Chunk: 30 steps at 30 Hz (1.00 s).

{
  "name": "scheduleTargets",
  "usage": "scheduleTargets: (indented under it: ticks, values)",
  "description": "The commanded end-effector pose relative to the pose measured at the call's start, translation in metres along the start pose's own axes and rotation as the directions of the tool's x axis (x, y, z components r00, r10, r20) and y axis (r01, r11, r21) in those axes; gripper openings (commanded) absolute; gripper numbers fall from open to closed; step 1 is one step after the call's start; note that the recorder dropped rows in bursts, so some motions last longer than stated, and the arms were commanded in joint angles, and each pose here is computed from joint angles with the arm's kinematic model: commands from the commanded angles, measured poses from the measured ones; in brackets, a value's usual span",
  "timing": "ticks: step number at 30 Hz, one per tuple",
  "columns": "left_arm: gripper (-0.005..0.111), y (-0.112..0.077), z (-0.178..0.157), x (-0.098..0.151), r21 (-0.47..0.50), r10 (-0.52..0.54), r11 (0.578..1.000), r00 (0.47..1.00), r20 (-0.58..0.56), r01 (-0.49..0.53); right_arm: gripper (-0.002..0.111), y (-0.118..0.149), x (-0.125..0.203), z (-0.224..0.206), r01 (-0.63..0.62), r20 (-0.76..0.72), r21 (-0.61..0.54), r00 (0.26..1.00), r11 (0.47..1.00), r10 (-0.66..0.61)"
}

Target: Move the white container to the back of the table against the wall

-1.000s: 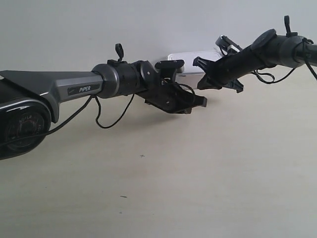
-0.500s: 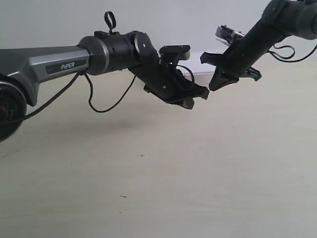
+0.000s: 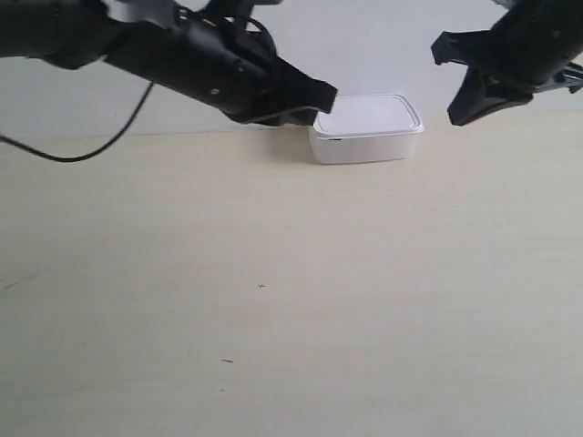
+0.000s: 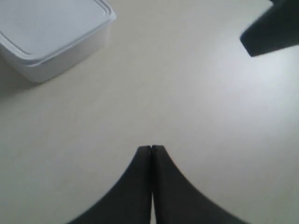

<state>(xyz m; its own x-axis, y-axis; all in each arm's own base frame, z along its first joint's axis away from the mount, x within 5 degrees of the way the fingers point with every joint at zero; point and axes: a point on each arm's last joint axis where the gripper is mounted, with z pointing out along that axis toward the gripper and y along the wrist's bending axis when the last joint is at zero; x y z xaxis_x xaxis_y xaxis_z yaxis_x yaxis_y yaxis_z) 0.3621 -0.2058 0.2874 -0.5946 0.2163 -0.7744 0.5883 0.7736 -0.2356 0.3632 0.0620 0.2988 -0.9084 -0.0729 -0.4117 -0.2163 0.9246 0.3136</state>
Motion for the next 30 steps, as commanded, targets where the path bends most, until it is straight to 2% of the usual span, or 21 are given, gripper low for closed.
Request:
scheduleTargets:
  ticks: [1,5,8,14,16,18,23,25,30]
  values:
    - [0.0,-0.01,-0.083,0.012,-0.115,0.071,0.992,0.976,0.206,-0.048,0.0,0.016,0.068,-0.052,0.026,0.099,0.02,0.995,0.999,-0.028]
    - [0.0,-0.016,-0.15,0.052,-0.196,0.099,0.98,0.945,0.312,-0.038,0.0,0.028,0.135,-0.083,0.019,0.224,0.006,0.974,1.0,-0.02]
    - [0.0,-0.026,-0.198,0.088,-0.227,0.134,0.973,0.909,0.396,-0.045,0.0,0.035,0.184,-0.106,0.045,0.362,0.018,0.931,0.999,-0.049]
    - [0.0,-0.038,-0.248,0.165,-0.252,0.176,0.967,0.831,0.528,-0.044,0.0,0.037,0.253,-0.119,0.095,0.585,0.058,0.804,0.994,-0.111]
    - [0.0,-0.036,-0.251,0.186,-0.276,0.185,0.961,0.805,0.564,-0.027,0.0,0.034,0.264,-0.117,0.095,0.634,0.07,0.764,0.993,-0.118]
    - [0.0,-0.03,-0.254,0.201,-0.326,0.203,0.945,0.756,0.622,0.014,0.0,0.03,0.27,-0.113,0.093,0.683,0.095,0.718,0.991,-0.133]
    - [0.0,-0.007,-0.252,0.22,-0.475,0.267,0.865,0.656,0.706,0.16,0.0,0.008,0.264,-0.092,-0.021,0.817,0.155,0.566,0.988,-0.116]
    - [0.0,-0.003,-0.25,0.221,-0.497,0.275,0.85,0.658,0.701,0.175,0.0,0.001,0.259,-0.088,-0.061,0.843,0.172,0.525,0.983,-0.115]
    - [0.0,-0.004,-0.246,0.222,-0.488,0.264,0.858,0.678,0.686,0.161,0.0,0.001,0.258,-0.084,-0.06,0.829,0.171,0.549,0.983,-0.111]
